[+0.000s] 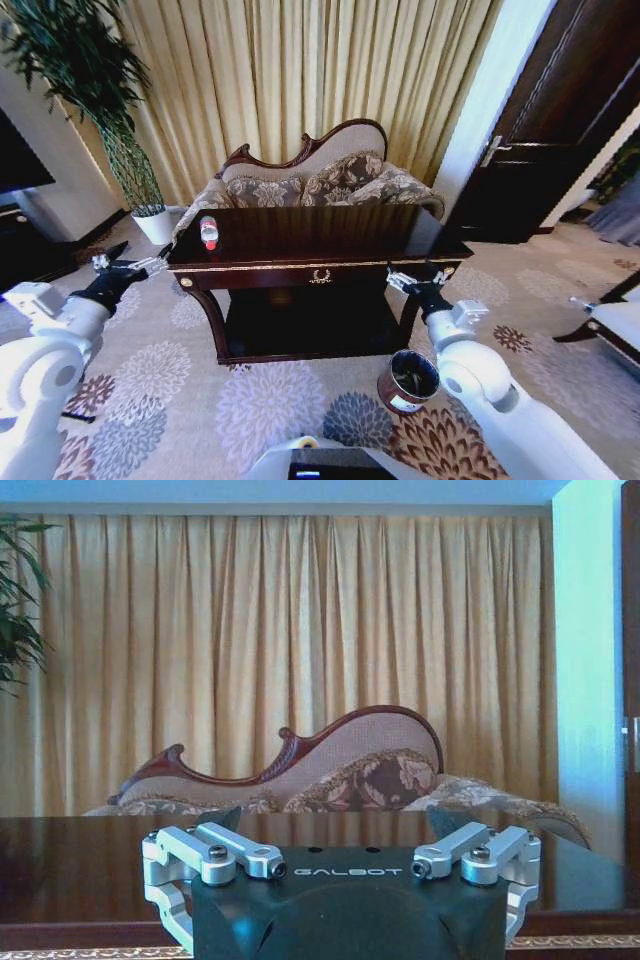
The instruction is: Move to the front of the table and place the trash on the table into the trash bin.
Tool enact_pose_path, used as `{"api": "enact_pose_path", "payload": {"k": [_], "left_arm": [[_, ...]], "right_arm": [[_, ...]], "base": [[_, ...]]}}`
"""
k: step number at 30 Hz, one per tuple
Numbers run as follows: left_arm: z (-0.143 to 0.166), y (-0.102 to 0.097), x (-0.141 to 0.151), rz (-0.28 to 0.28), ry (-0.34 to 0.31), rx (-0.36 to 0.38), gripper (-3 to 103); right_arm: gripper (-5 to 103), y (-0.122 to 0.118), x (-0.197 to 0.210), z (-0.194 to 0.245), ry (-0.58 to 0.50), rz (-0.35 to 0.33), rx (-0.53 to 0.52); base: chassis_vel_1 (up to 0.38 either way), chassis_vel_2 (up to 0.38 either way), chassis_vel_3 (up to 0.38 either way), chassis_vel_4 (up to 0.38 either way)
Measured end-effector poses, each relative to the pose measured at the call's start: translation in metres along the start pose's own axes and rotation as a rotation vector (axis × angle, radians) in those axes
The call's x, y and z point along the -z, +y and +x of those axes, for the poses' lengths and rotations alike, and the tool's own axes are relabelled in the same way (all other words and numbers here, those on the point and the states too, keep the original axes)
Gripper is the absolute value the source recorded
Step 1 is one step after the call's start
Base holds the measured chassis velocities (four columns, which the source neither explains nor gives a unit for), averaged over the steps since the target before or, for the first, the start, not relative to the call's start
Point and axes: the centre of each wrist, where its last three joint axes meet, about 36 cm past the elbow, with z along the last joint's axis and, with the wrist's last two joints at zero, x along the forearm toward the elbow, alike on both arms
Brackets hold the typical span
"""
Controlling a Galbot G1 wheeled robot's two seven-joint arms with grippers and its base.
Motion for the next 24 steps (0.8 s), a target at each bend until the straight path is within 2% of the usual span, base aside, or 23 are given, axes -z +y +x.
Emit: {"api": "enact_pose_path", "payload": {"k": [14,24], "left_arm": [[0.0007,0.0021,0.0015,-0.014,-0.001,0.013,100],[0.0027,0.0002,0.0002,-0.012,-0.002,0.016,100]], "right_arm": [[100,0.0030,-0.0066,-0.0011,0.013,-0.008,0.038],[100,0.0065,-0.0061,-0.0003,0.013,-0.009,0.059]], "base": [[-0.037,0.042,0.039,-0.035],[-0.222,0.247,0.233,-0.257]]}}
